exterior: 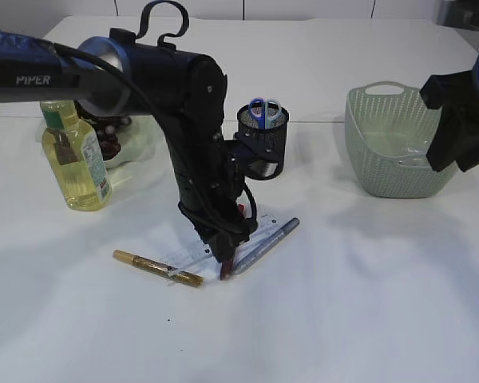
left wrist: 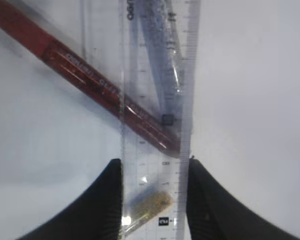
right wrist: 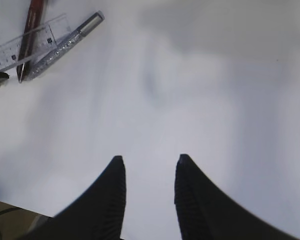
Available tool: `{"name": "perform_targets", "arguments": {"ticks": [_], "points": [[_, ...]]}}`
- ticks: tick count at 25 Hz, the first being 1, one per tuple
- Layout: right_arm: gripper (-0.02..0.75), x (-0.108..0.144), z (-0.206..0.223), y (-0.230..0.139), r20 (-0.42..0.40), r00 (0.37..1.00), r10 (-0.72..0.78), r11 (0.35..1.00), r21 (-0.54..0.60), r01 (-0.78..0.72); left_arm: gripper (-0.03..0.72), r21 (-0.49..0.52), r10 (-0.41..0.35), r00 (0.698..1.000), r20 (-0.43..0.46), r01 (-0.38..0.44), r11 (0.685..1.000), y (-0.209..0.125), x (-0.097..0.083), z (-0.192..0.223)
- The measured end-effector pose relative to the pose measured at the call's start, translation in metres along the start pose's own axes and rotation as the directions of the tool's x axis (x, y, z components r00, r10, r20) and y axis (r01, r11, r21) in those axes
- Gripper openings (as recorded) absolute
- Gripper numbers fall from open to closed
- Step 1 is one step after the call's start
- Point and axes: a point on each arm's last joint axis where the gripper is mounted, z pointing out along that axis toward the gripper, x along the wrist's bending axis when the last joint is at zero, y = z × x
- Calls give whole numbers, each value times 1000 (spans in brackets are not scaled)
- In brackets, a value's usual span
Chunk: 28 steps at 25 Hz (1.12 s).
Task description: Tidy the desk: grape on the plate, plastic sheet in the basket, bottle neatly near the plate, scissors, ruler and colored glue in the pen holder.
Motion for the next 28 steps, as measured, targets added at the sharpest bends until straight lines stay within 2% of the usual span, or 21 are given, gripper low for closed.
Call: {"name": "perform_targets", "arguments": {"ticks": [8,15,22,25,28], "points": [[283,0,0,0,0,1000,0,1000,2,0,278,-10,-142,990,15,143,990,7,-1,-14],[283,0,0,0,0,1000,-1,1000,2,1,278,-21,-165,986,21,166,986,9,-1,-16],[282,-1,0,0,8,1000,-8,1000,3,8,278,-179,-226,974,30,228,957,21,2,-25],[282,-2,0,0,20,1000,-12,1000,4,12,278,-287,-257,966,23,253,924,22,7,-39],[282,-2,0,0,23,1000,-15,1000,4,15,278,-406,-284,959,9,263,875,19,12,-50]]}}
